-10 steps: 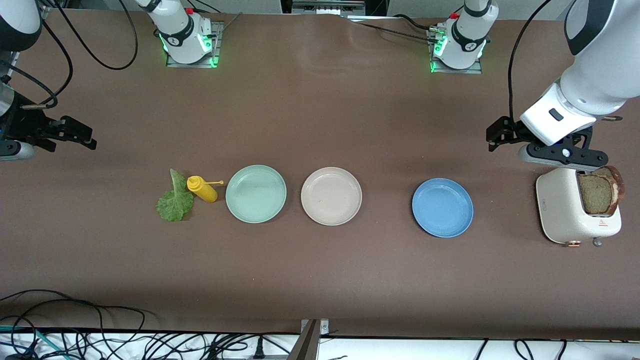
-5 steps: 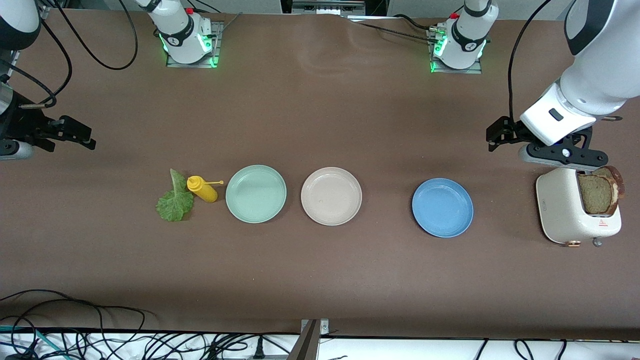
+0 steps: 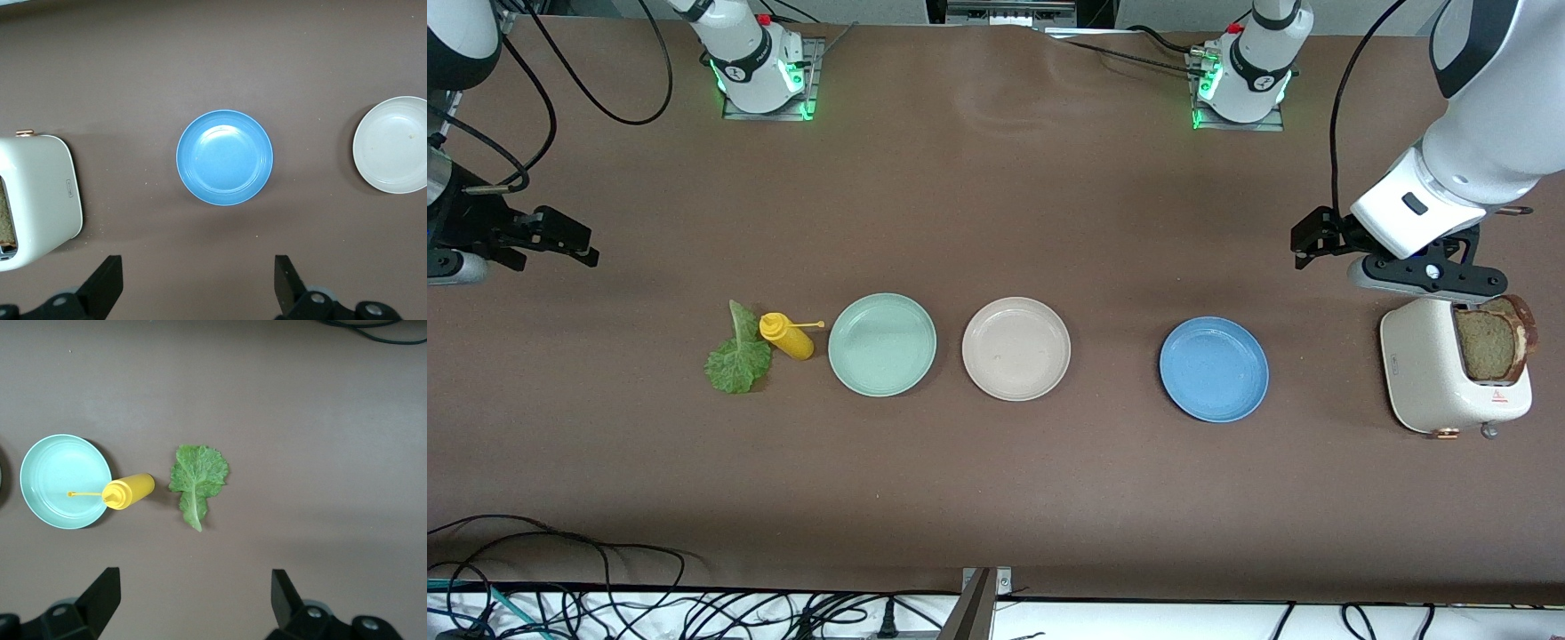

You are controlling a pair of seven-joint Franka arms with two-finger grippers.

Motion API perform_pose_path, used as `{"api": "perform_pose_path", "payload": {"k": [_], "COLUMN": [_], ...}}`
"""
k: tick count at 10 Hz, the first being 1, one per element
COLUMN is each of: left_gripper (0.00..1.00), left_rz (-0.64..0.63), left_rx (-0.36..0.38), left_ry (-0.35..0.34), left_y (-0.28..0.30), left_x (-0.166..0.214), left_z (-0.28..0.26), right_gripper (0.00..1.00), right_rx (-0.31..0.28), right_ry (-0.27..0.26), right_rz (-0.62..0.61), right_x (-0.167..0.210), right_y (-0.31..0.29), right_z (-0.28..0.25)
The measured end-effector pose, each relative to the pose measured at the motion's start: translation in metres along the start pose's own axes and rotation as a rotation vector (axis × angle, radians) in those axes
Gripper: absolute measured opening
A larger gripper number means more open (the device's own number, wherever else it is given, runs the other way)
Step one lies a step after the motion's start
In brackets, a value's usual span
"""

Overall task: Make sandwich on beige plate with both arms
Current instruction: 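Reach the right gripper to the lettuce while the left gripper reaches the toaster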

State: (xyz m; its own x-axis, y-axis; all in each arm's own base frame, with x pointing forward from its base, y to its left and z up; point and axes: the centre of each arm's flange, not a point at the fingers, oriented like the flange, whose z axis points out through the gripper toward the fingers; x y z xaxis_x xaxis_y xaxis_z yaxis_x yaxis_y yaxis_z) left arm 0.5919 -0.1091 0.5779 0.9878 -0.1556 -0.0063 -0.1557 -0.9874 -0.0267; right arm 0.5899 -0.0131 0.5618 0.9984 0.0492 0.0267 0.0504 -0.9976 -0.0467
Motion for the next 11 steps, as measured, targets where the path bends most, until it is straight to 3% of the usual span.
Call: {"api": "perform_pose_path", "payload": {"k": [4,6,9,11], "left_gripper": [1.0,1.0,1.0,1.0], "left_rz": [-0.013,-0.061,-0.152,-0.166], "left_rx": [0.019,0.029,0.046,0.103], "left_ry": [-0.021,-0.03,-0.052,-0.055], "left_y": [-0.013,-0.051,-0.122,-0.152], "left_x": [0.009,0.01,0.016,0.024], "left_z": [0.019,0.025,0.055,0.08], "right_gripper": [1.0,1.0,1.0,1.0], "right_rx": [0.002,0.004,0.009,0.012], "right_ry": [-0.034,-0.068,-0.166,-0.233], "right_rz": [-0.004,-0.006,-0.004,-0.001], "right_x": [0.008,0.016,0.032,0.038], "right_y": [-0.002,-0.003,-0.001,0.002], "right_z": [0.022,0.045,0.113,0.157]}}
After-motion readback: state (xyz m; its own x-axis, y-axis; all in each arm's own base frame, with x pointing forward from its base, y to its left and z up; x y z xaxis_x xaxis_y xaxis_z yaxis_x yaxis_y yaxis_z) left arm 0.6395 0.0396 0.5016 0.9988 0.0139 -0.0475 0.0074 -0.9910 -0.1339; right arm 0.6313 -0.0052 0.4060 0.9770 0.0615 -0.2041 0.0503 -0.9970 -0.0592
